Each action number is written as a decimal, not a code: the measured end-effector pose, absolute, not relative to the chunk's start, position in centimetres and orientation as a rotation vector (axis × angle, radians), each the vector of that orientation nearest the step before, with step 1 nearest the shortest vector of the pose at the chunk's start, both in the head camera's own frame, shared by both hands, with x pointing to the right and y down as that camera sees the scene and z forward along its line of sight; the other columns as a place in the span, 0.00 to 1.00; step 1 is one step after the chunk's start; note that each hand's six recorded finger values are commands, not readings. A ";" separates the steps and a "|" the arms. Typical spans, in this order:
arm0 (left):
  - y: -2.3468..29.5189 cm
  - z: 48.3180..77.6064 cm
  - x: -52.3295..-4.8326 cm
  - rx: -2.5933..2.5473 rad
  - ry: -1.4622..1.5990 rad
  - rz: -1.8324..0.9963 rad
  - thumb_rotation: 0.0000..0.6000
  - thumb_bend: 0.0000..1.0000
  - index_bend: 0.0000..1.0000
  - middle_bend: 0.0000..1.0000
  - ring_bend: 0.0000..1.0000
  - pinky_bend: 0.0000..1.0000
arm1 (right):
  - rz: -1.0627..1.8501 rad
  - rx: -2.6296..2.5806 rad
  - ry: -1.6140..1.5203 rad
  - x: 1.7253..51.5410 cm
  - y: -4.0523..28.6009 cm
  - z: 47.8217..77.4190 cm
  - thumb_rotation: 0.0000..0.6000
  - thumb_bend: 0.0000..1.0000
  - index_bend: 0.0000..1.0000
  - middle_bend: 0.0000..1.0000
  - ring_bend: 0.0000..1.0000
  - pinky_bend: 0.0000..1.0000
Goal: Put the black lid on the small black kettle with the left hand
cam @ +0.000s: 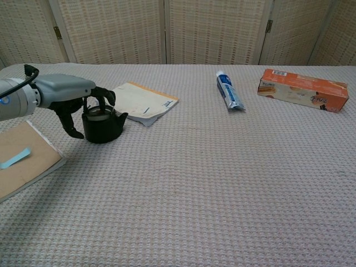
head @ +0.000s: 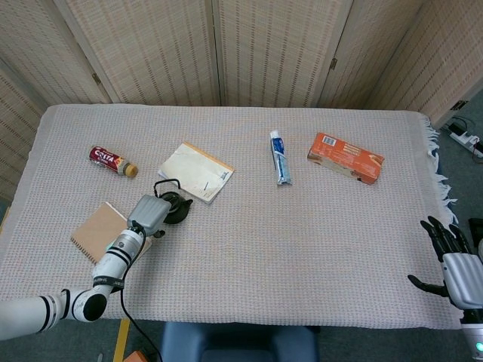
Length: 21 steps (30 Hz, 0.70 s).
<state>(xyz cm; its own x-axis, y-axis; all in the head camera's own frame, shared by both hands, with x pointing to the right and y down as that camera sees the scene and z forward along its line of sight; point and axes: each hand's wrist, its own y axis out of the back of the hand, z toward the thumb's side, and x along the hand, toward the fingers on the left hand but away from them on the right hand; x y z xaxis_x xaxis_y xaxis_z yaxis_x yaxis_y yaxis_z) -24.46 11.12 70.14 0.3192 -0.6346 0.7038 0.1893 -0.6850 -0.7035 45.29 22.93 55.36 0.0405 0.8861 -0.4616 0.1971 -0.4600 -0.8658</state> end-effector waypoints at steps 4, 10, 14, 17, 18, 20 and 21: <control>11.3 70.2 -24.5 -1.870 0.391 -1.449 1.00 0.16 0.18 0.26 0.78 0.78 | 1.461 -1.718 -1.097 45.2 22.9 55.4 1.00 0.00 0.04 0.05 0.12 0.02; 11.7 69.5 -24.4 -1.875 0.398 -1.432 1.00 0.16 0.18 0.27 0.78 0.78 | 1.465 -1.717 -1.096 45.3 22.9 55.3 1.00 0.00 0.04 0.05 0.12 0.02; 12.1 69.1 -24.6 -1.866 0.390 -1.430 1.00 0.16 0.18 0.27 0.78 0.78 | 1.462 -1.719 -1.094 45.2 22.9 55.4 1.00 0.00 0.04 0.05 0.12 0.02; 12.1 68.9 -24.8 -1.862 0.400 -1.430 1.00 0.16 0.18 0.27 0.78 0.78 | 1.463 -1.720 -1.093 45.2 22.9 55.4 1.00 0.00 0.04 0.05 0.12 0.02; 12.1 68.8 -24.9 -1.859 0.403 -1.430 1.00 0.16 0.18 0.27 0.78 0.78 | 1.463 -1.719 -1.093 45.2 22.9 55.4 1.00 0.00 0.04 0.05 0.12 0.02; 12.2 68.7 -25.1 -1.854 0.399 -1.432 1.00 0.16 0.18 0.27 0.78 0.78 | 1.462 -1.719 -1.093 45.2 22.9 55.4 1.00 0.00 0.04 0.05 0.12 0.02; 12.3 68.7 -25.2 -1.854 0.398 -1.433 1.00 0.16 0.18 0.27 0.78 0.78 | 1.462 -1.719 -1.092 45.2 22.9 55.3 1.00 0.00 0.04 0.05 0.12 0.02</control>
